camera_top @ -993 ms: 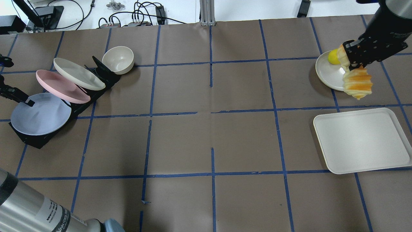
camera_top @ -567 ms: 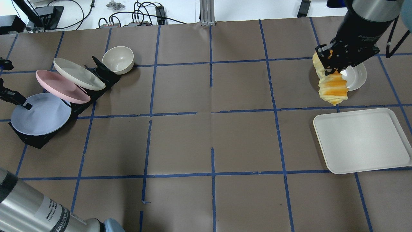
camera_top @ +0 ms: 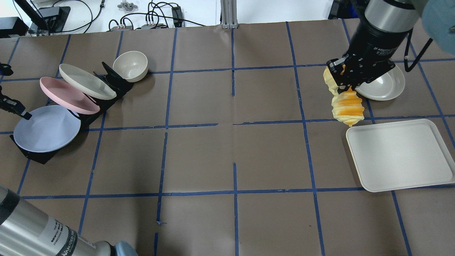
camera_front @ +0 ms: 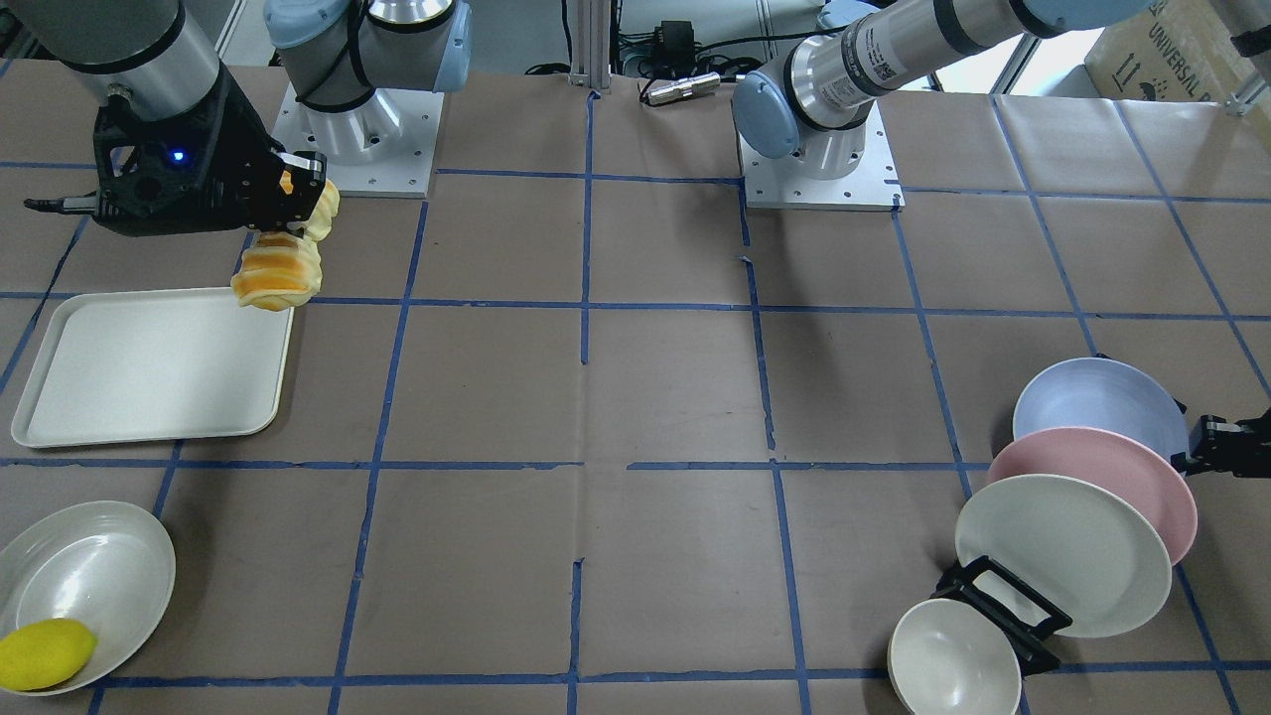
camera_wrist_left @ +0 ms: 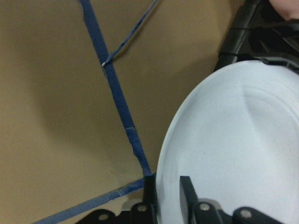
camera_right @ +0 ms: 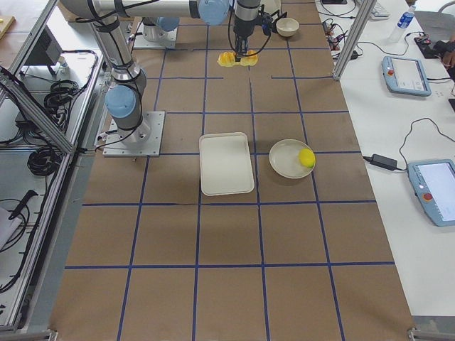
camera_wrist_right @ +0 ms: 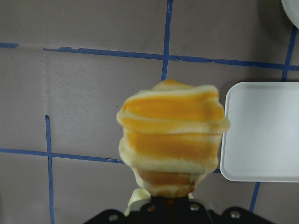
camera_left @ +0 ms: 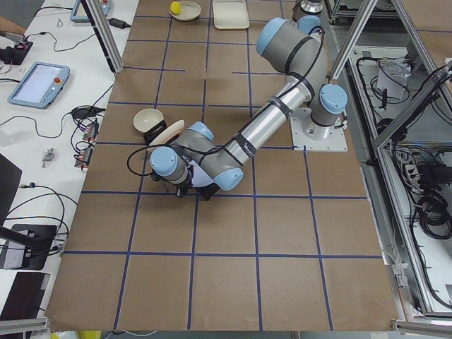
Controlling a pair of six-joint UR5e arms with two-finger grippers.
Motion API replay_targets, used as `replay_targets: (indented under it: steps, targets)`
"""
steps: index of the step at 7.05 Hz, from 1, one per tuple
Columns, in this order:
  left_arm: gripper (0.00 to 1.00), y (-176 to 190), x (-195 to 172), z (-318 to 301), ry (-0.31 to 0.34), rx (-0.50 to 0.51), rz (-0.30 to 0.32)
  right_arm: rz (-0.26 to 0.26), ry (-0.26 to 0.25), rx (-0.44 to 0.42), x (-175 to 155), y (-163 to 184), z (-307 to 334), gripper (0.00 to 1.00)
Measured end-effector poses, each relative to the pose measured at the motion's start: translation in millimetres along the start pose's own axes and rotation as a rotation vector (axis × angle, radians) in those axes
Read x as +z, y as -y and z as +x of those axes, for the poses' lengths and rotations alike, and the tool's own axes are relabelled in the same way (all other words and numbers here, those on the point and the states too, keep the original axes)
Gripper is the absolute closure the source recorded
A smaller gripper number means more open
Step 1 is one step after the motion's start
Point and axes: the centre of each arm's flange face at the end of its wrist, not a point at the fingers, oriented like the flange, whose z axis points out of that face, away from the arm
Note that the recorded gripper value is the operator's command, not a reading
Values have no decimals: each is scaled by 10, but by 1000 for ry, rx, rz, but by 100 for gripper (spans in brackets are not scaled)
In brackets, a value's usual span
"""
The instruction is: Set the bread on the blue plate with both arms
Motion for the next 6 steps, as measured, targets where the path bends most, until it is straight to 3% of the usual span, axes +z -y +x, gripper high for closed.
replay_targets:
  steps: [3, 6]
  targets:
    - [86, -61, -173, 62, -1, -3, 1, -12, -1, 0, 18, -13, -2, 97]
    - [86, -619, -837, 165, -9, -7, 11, -20, -1, 0, 31, -26, -3, 97]
